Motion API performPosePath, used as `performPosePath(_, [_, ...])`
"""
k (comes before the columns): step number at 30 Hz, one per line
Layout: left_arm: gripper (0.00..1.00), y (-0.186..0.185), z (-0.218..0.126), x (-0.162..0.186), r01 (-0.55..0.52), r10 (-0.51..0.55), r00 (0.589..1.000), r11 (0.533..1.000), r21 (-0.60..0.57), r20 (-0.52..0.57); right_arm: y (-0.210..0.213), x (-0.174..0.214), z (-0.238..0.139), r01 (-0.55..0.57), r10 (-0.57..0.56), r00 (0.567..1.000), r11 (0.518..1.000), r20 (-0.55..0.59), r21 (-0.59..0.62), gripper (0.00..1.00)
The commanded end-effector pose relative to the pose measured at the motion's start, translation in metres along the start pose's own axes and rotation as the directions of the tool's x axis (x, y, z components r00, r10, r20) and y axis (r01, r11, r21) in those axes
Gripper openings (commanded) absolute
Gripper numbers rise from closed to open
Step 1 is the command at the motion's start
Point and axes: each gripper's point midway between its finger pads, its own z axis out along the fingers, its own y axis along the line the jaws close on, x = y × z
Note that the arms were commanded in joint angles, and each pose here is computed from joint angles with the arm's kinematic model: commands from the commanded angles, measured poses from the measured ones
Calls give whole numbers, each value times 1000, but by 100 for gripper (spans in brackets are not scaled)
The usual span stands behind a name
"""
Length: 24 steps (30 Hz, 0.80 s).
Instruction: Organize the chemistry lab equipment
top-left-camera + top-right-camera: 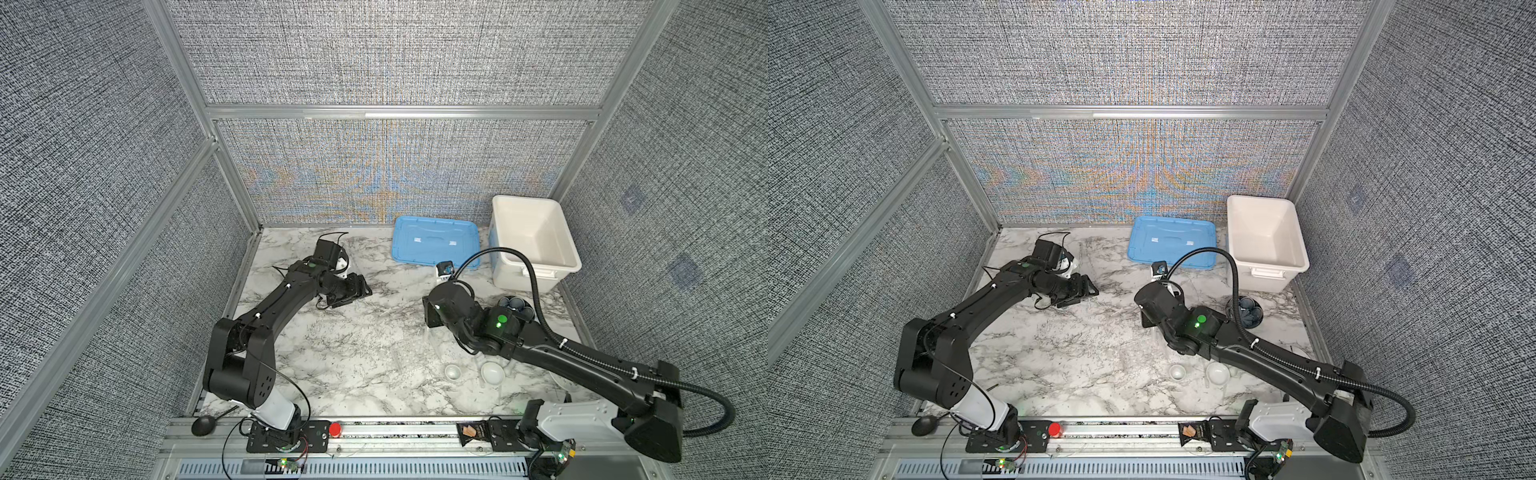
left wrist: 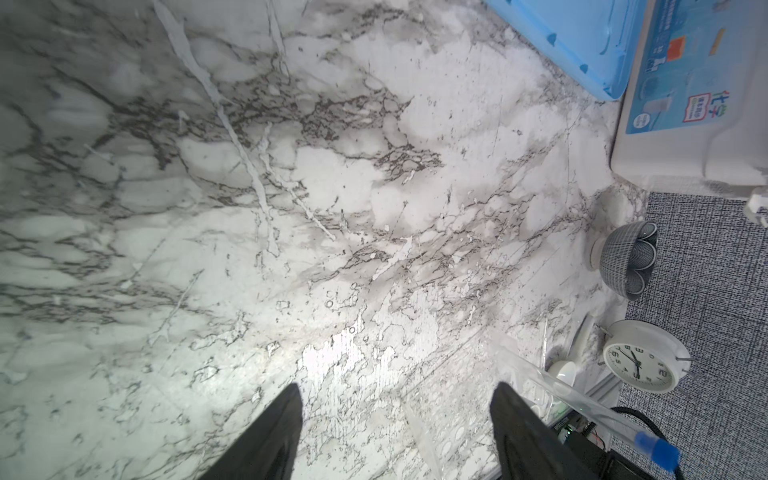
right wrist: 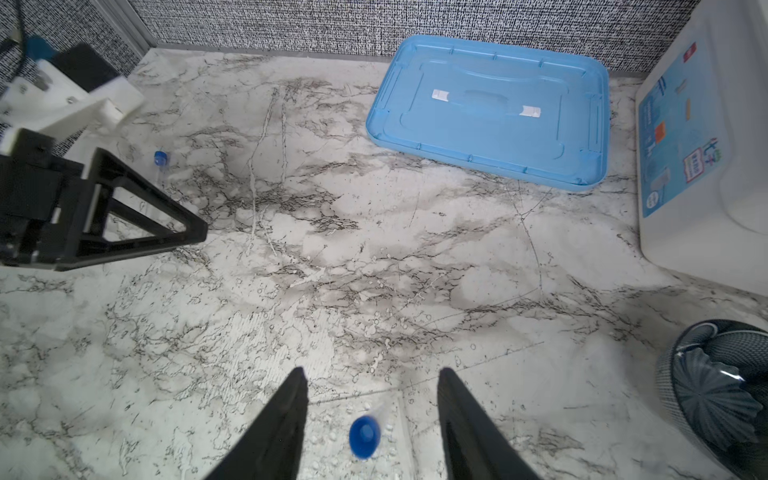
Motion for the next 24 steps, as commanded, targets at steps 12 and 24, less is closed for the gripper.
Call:
performPosePath(12, [73,11,-6,-4,-59,62,998,996,-72,32,7,61,13,15,-100,902,979,-419,-202,74])
performPosePath(24, [73,18,-2,14,-31,32,999,998,-56,14,-2,66,29,-26,-42,892,989,-450,-143,69])
